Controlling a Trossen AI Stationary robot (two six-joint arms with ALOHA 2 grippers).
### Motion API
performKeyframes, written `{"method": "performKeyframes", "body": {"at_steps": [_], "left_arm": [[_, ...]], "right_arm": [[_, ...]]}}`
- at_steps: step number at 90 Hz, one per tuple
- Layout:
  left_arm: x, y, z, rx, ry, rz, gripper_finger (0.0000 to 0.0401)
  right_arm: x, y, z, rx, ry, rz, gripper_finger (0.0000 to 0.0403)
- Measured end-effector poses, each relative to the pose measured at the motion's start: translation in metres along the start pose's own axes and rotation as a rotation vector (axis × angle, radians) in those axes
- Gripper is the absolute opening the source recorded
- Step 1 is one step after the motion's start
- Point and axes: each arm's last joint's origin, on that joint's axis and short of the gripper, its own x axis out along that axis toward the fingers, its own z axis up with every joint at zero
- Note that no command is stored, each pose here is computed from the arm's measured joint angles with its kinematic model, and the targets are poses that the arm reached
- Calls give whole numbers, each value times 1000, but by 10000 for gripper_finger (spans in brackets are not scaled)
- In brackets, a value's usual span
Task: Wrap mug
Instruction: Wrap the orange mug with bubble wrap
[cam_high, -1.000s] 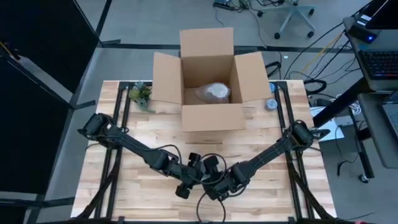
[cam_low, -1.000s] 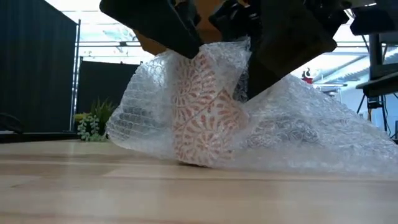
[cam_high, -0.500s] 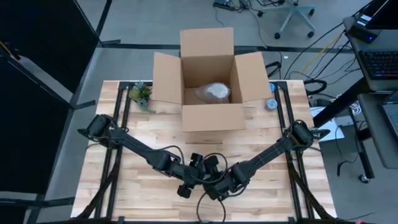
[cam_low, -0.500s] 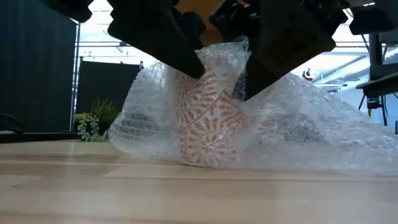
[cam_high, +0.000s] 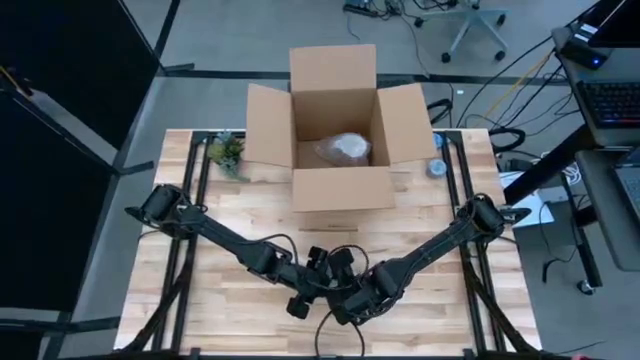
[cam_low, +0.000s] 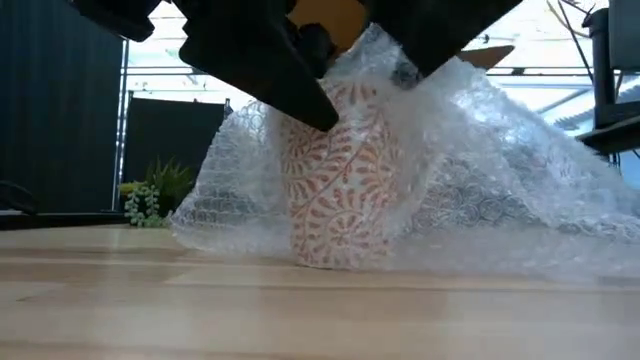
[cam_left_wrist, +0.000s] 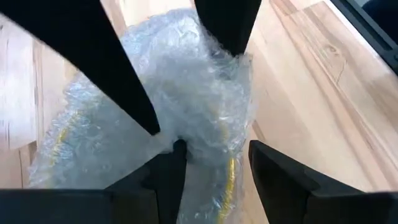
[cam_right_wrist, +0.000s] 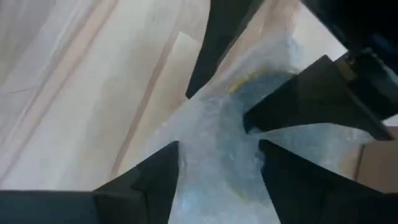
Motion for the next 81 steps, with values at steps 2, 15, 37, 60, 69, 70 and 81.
{"method": "performKeyframes", "body": {"at_steps": [2, 15, 37, 60, 69, 70, 81], "left_arm": [[0, 0, 0, 0, 1, -1, 162], [1, 0, -1, -1, 7, -3, 162], [0, -1, -3, -9, 20, -12, 162], [0, -1, -3, -12, 22, -12, 162], [0, 0, -2, -10, 21, -12, 162], [-1, 0, -2, -9, 22, -12, 162], [-4, 0, 3, -8, 38, -14, 162]], "right_arm": [[-2, 0, 1, 1, -4, -2, 200], [-11, 2, 7, 39, -41, 0, 200], [20, 17, 4, 42, -53, 2, 200], [42, 21, -1, 15, 8, -53, 200], [40, 20, -1, 17, 4, -59, 200], [40, 20, -1, 17, 4, -61, 200], [39, 20, -1, 28, 1, -68, 200]]}}
